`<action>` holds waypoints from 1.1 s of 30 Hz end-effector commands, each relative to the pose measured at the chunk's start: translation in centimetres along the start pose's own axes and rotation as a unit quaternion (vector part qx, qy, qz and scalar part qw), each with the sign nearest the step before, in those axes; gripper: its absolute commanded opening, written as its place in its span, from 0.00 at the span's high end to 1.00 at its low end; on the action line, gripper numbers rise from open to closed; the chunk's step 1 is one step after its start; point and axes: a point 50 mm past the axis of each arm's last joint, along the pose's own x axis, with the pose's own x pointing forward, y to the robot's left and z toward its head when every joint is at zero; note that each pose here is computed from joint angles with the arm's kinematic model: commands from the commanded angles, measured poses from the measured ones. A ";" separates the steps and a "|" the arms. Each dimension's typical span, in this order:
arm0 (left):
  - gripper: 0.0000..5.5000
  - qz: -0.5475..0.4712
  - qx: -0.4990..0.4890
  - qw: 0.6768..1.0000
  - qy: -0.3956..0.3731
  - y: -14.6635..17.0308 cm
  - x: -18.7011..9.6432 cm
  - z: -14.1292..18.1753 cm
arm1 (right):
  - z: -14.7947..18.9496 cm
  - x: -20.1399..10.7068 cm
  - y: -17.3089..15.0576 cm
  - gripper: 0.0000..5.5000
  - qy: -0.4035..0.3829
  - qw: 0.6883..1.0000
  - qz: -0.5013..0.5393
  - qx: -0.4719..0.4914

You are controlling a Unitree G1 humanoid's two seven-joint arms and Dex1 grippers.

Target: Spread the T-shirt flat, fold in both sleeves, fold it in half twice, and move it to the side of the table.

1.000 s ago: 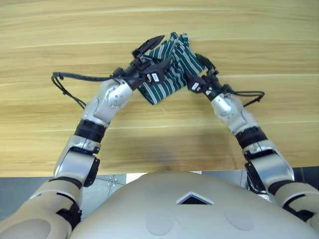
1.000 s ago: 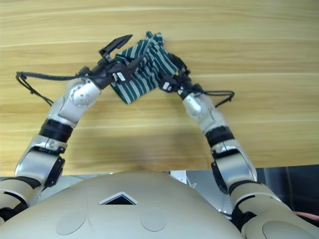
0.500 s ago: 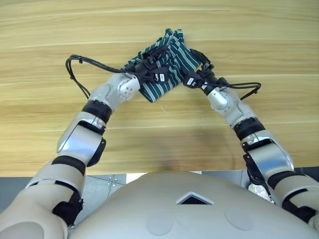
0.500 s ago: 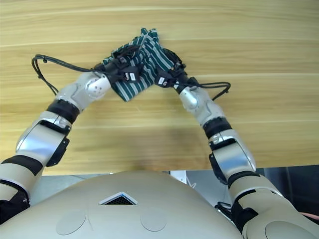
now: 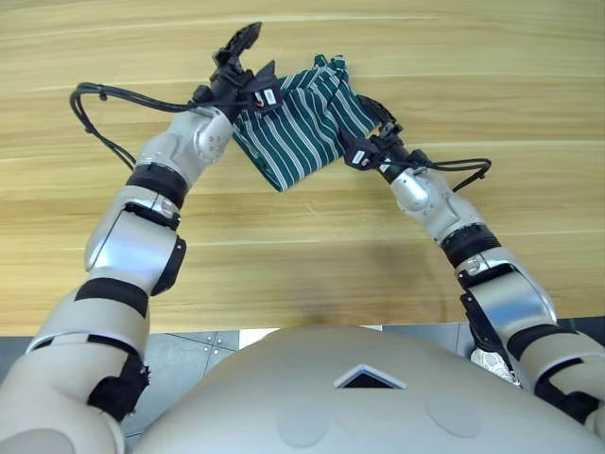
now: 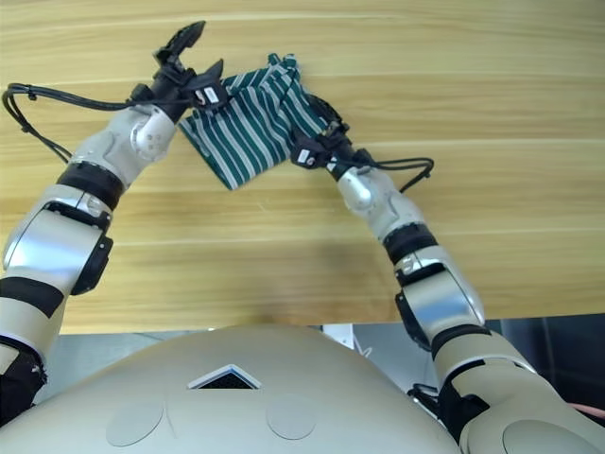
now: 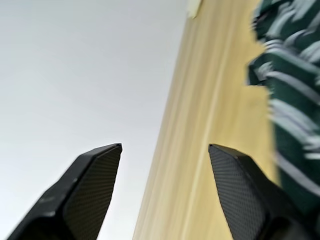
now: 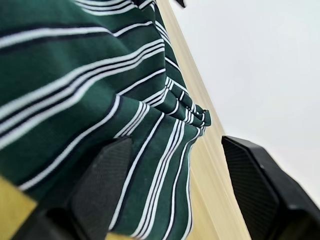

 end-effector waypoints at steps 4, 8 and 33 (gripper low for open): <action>0.42 0.025 0.000 1.000 0.007 0.4 -0.6 -0.9 | -1.0 -0.8 1.5 0.40 0.027 0.999 0.040 -0.010; 0.42 0.010 -0.044 0.991 -0.124 -0.9 -0.3 3.9 | -1.0 -0.7 1.6 0.40 0.028 0.999 0.039 -0.010; 0.42 -0.114 -0.042 0.988 0.099 -5.4 -2.9 -2.4 | -1.6 -0.6 1.5 0.40 0.040 0.998 0.056 -0.017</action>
